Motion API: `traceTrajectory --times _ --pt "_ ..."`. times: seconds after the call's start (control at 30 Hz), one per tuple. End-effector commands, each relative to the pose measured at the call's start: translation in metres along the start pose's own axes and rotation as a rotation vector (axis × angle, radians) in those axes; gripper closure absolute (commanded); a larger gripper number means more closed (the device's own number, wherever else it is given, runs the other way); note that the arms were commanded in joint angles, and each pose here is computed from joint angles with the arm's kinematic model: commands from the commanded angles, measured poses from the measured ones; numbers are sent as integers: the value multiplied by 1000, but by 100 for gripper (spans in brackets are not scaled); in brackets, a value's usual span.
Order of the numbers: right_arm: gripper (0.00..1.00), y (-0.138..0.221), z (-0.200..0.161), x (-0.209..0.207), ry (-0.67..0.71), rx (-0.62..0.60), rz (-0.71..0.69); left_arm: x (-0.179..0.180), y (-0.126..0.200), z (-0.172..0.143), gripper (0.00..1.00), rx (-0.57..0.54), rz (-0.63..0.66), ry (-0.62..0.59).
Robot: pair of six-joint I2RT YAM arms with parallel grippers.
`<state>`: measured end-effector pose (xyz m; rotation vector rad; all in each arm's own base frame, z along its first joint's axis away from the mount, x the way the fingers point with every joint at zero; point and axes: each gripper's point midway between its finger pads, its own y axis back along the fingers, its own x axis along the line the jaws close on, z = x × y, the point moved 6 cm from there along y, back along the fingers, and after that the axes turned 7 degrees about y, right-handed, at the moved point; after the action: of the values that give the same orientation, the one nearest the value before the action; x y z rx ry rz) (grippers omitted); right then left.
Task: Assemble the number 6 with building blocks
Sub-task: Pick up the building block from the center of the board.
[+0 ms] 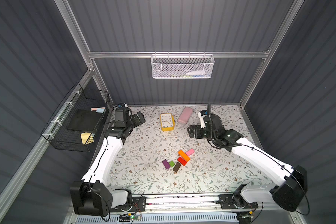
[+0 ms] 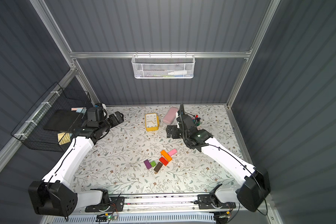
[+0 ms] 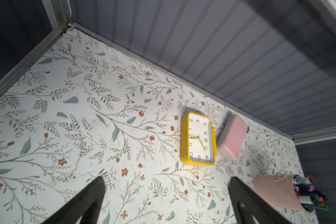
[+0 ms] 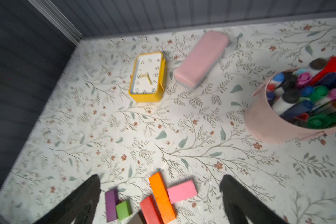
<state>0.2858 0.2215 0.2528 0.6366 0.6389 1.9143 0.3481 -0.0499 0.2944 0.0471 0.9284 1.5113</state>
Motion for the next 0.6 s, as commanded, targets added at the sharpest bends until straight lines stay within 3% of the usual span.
traceTrajectory --times 0.0,0.1,0.27,0.57 --pt "7 -30 -43 -11 68 237 -113 -4 7 -13 0 50 82 -73" --pt "10 -49 -58 -14 56 347 -156 -6 0 -23 0 105 112 -88" --pt "10 -70 -70 -7 89 392 -93 -14 -13 -39 1 190 69 -89" --pt "10 -88 -88 -10 154 449 -89 -14 -14 -44 1 202 41 -83"
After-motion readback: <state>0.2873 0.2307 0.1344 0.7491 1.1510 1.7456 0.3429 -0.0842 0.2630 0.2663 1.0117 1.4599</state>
